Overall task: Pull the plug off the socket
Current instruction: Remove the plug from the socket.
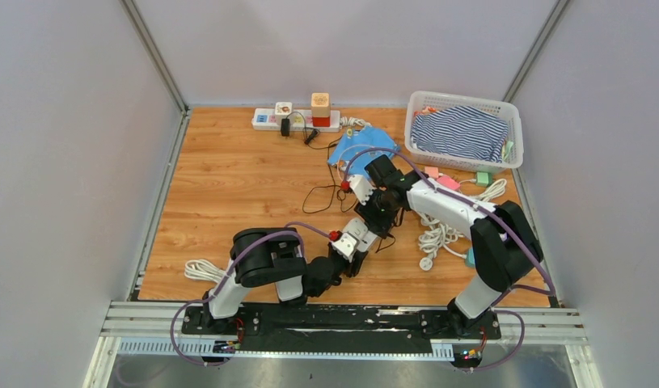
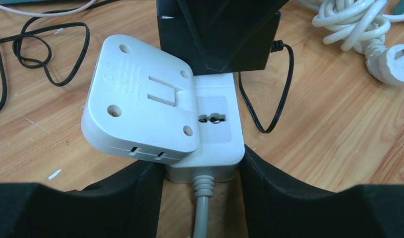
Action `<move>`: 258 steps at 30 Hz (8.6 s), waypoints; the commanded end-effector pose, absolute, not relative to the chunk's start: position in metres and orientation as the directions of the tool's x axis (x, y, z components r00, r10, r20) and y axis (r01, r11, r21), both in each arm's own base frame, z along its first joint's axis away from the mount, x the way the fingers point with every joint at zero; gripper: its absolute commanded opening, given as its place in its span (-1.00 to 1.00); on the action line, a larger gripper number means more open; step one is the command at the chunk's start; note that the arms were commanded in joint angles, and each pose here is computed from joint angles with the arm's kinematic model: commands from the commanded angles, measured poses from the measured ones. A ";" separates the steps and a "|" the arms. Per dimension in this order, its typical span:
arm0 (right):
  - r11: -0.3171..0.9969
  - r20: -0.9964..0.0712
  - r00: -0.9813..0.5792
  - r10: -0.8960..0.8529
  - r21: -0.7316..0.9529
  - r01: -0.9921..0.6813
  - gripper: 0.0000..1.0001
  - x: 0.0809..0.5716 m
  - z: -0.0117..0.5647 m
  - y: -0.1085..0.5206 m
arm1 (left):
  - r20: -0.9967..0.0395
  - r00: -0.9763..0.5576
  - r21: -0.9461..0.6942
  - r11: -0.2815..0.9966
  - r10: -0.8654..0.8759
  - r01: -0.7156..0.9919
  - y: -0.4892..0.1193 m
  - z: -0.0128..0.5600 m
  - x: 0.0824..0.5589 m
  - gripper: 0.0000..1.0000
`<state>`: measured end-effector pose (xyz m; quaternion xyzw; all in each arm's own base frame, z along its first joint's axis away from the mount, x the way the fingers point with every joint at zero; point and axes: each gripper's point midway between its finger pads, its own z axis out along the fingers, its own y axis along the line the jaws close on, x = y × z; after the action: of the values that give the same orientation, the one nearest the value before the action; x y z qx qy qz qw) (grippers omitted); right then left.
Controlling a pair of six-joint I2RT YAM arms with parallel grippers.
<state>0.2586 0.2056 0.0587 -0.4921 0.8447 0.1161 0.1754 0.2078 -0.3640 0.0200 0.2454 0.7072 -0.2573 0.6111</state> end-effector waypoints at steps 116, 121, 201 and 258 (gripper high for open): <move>0.531 -0.432 -0.490 -0.757 0.031 -0.847 -1.00 0.265 0.077 0.178 | -0.987 -0.141 -0.029 0.793 0.072 0.609 -0.344 0.006 0.213 -1.00; 0.377 -0.462 -0.437 -0.771 0.222 -0.899 -1.00 0.230 0.080 0.202 | -0.987 -0.144 -0.032 0.792 0.071 0.609 -0.344 0.006 0.213 -1.00; 0.480 -0.373 -0.406 -0.834 -0.131 -0.867 -1.00 0.265 0.074 0.188 | -0.987 -0.139 -0.025 0.793 0.076 0.608 -0.345 0.005 0.214 -1.00; 0.502 -0.331 -0.391 -0.859 -0.397 -0.768 -1.00 0.296 0.084 0.166 | -0.987 -0.138 -0.024 0.793 0.077 0.608 -0.345 0.005 0.214 -1.00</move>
<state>0.2650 0.2038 0.0694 -0.5123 0.8300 0.0320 0.2183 0.2116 -0.3600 0.0199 0.2377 0.7097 -0.2475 0.6153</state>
